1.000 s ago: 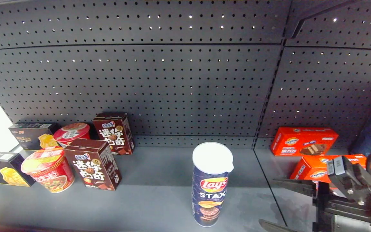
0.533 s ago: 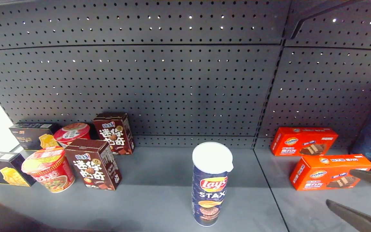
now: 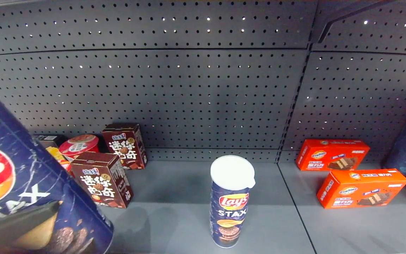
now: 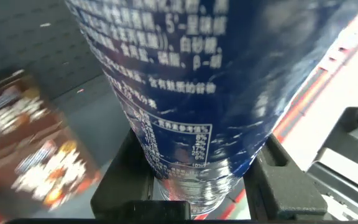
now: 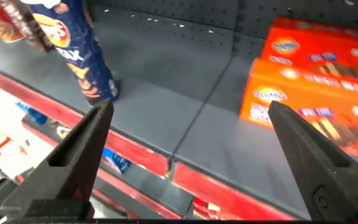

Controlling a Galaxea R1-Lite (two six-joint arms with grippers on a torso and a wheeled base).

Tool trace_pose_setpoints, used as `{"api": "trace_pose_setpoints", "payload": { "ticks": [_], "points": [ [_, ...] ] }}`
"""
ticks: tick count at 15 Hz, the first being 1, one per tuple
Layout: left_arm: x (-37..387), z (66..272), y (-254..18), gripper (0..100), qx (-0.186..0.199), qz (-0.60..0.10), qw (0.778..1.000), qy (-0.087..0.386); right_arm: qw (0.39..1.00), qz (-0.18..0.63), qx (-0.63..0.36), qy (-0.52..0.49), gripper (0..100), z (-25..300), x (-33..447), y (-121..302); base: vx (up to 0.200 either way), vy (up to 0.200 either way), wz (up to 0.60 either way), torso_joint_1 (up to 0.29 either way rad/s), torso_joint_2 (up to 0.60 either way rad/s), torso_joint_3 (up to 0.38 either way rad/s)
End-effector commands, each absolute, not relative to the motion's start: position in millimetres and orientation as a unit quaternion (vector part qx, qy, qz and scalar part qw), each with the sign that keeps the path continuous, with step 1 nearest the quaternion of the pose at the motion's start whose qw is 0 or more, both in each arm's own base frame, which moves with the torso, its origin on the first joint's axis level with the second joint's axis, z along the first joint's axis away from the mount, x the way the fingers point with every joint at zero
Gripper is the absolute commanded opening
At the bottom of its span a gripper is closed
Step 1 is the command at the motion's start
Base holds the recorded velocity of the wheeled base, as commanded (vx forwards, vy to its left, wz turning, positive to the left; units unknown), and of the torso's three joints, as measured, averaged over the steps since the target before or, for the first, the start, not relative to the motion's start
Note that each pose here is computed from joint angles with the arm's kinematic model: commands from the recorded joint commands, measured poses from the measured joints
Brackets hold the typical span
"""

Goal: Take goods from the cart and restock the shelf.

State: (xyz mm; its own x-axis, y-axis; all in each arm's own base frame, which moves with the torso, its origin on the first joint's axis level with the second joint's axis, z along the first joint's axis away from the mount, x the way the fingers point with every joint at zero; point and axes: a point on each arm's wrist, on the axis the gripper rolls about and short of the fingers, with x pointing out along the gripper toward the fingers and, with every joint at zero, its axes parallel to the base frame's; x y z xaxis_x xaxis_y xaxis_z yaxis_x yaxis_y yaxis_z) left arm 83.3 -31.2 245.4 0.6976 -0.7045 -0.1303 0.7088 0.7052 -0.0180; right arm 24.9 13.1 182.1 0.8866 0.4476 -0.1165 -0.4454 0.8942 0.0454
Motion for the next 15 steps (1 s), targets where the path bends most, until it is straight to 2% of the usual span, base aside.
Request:
{"api": "trace_pose_setpoints", "payload": {
  "ticks": [1, 2, 3, 5, 6, 10, 11, 12, 15],
  "points": [
    [110, 238, -44, 0, 0.012, -0.407, 0.907, 0.102, 0.974, 0.220, 0.016, 0.044, 100, 175, 16, 7, 0.000, 0.000, 0.00, 0.000, 0.00, 0.000],
    [132, 241, -60, 0, 0.015, -0.438, 0.894, 0.097, 0.975, 0.219, 0.018, 0.040, 100, 169, 12, 5, 0.000, 0.000, 0.00, 0.000, 0.00, 0.000],
    [147, 241, -68, 0, 0.015, -0.444, 0.889, 0.110, 0.975, 0.217, 0.019, 0.036, 100, 170, 11, 4, 0.000, 0.000, 0.00, 0.000, 0.00, 0.000],
    [169, 242, -77, 0, 0.014, -0.446, 0.886, 0.124, 0.976, 0.216, 0.020, 0.033, 100, 171, 11, 4, 0.000, 0.000, 0.00, 0.000, 0.00, 0.000],
    [192, 245, -86, 0, 0.016, -0.446, 0.886, 0.127, 0.977, 0.211, 0.020, 0.033, 100, 169, 9, 3, 0.000, 0.000, 0.00, 0.000, 0.00, 0.000],
    [250, 216, -108, 0, 0.030, -0.456, 0.881, 0.122, 0.981, 0.193, 0.022, 0.029, 100, 168, 7, 2, 0.000, 0.000, 0.00, 0.000, 0.00, 0.000],
    [264, 205, -114, 0, 0.025, -0.487, 0.864, 0.122, 0.981, 0.190, 0.021, 0.031, 100, 167, 7, 2, 0.000, 0.000, 0.00, 0.000, 0.00, 0.000],
    [275, 200, -118, 0, 0.024, -0.503, 0.857, 0.114, 0.981, 0.190, 0.021, 0.031, 100, 166, 7, 2, 0.000, 0.000, 0.00, 0.000, 0.00, 0.000],
    [305, 197, -129, 0, 0.027, -0.505, 0.857, 0.105, 0.981, 0.190, 0.022, 0.030, 100, 167, 7, 2, 0.000, 0.000, 0.00, 0.000, 0.00, 0.000]
  ]
}}
